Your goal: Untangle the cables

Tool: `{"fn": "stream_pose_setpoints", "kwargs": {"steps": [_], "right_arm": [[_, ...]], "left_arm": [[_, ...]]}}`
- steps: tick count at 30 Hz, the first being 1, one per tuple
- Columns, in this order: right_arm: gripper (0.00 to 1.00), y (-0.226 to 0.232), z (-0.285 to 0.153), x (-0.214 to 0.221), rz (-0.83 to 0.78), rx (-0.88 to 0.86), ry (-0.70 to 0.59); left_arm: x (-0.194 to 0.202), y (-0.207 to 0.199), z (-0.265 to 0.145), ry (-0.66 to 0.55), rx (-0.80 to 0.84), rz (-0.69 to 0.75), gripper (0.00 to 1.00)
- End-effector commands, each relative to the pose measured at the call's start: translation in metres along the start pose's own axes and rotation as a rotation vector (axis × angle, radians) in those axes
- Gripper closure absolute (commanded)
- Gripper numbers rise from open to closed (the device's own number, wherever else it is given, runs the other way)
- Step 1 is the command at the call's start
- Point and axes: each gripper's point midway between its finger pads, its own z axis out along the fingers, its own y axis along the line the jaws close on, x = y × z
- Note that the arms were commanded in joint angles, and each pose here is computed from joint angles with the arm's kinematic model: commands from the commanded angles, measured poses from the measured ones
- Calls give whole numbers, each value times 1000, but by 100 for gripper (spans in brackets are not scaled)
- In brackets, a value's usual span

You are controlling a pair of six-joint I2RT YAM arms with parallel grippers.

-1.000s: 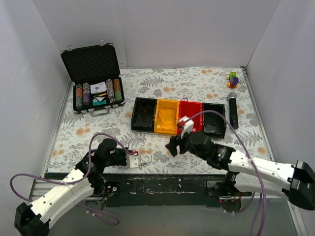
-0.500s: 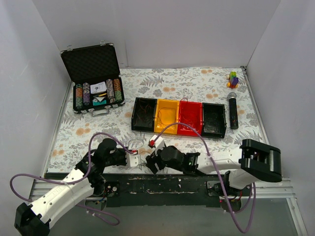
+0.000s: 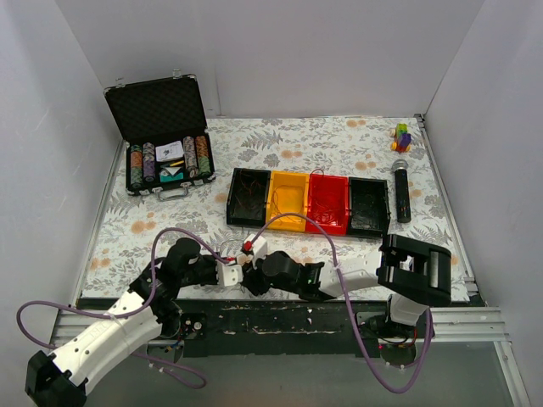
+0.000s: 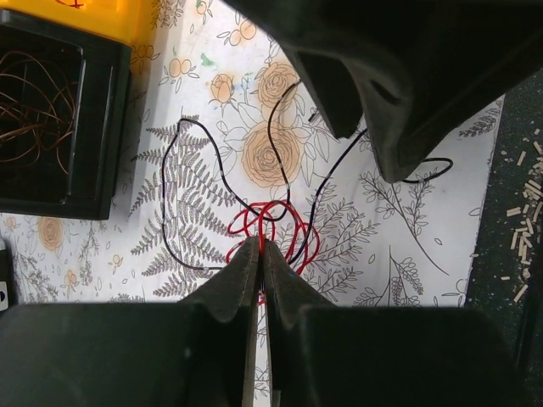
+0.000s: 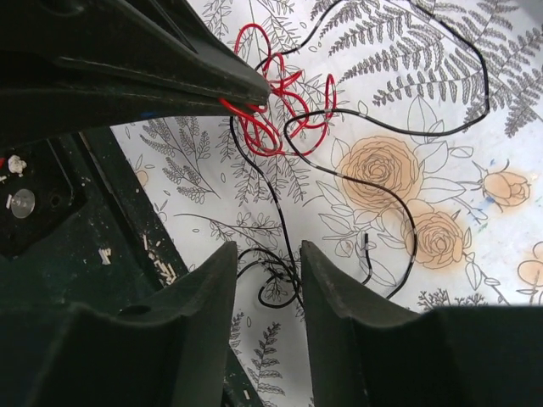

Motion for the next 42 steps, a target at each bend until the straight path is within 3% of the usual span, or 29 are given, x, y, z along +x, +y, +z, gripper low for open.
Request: {"fn": "stream_pose_setpoints", "kwargs": {"steps": [1, 4, 7, 15, 17, 18, 28, 38, 40, 42], "right_arm": [[64, 3, 2, -6, 57, 5, -35], [85, -7, -2, 2, 70, 44, -28], [99, -15, -7, 5, 83, 80, -27], [99, -31, -29, 15, 144, 121, -54], [78, -26, -32, 9, 140, 88, -75], [73, -24, -33, 6, 133, 77, -84], [52, -3, -28, -21, 69, -16, -146], [48, -5, 1, -5, 44, 12, -90], [54, -7, 7, -5, 40, 33, -84], [66, -10, 9, -5, 34, 52, -70]], "left_arm": [[-16, 12, -7, -36, -24, 4, 100], [-19, 13, -8, -38, -26, -8, 100], [-21, 15, -10, -40, -28, -12, 100], [-25, 17, -12, -42, -26, -26, 100], [-24, 15, -12, -40, -21, -28, 100], [-24, 15, -12, -38, -17, -27, 100], [-23, 15, -11, -37, -22, -28, 100], [-25, 17, -12, -41, -24, -24, 100], [-27, 17, -12, -46, -21, -23, 100], [-26, 18, -13, -42, -21, -20, 100]]}}
